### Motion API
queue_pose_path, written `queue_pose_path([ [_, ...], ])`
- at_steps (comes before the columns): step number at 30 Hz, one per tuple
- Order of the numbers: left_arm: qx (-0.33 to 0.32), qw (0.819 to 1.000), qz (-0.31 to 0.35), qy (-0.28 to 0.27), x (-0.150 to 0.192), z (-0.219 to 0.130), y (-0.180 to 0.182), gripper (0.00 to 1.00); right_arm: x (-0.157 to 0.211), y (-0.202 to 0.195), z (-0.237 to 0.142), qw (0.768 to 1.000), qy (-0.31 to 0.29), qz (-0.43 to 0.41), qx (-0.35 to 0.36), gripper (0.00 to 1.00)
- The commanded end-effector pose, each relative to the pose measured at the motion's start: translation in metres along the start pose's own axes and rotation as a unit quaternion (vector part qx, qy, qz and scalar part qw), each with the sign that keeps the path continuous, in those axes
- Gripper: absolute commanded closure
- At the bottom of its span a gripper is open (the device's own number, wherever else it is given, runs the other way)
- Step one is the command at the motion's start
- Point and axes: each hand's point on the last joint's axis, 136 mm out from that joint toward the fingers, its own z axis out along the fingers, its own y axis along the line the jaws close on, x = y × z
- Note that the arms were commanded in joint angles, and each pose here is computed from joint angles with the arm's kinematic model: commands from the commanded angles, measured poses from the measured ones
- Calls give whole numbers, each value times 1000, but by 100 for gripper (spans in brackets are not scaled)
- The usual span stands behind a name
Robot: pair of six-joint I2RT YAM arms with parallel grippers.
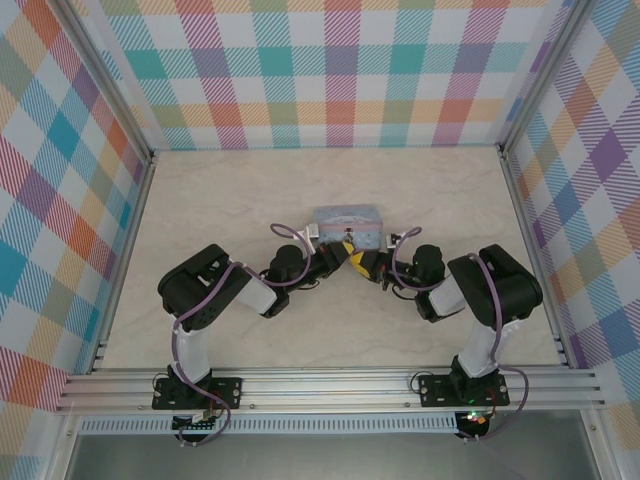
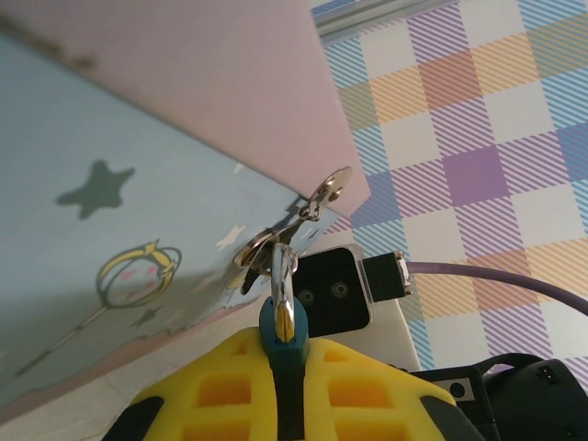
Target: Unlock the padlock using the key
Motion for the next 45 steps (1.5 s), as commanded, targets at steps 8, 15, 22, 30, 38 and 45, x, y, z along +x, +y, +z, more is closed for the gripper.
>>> queue_pose_path([
  [8,57,996,21,65,37,2,-24,100,-18,33,-1,998,-38,-34,-21,96],
  [15,50,996,19,70,39,4,-17,100,-15,33,-3,999,-35,-38,-11,96],
  [22,55,996,22,67,37,0,-23,100,-23,24,-11,998,-46,-30,-6,96],
  [30,57,996,18,63,35,2,-25,100,-17,14,-18,999,-43,-21,5,96],
  [38,53,997,19,53,31,2,-23,100,-7,12,-18,999,-38,-13,7,96],
  [45,52,997,19,48,29,4,-24,100,2,5,-18,999,-34,-6,14,96],
])
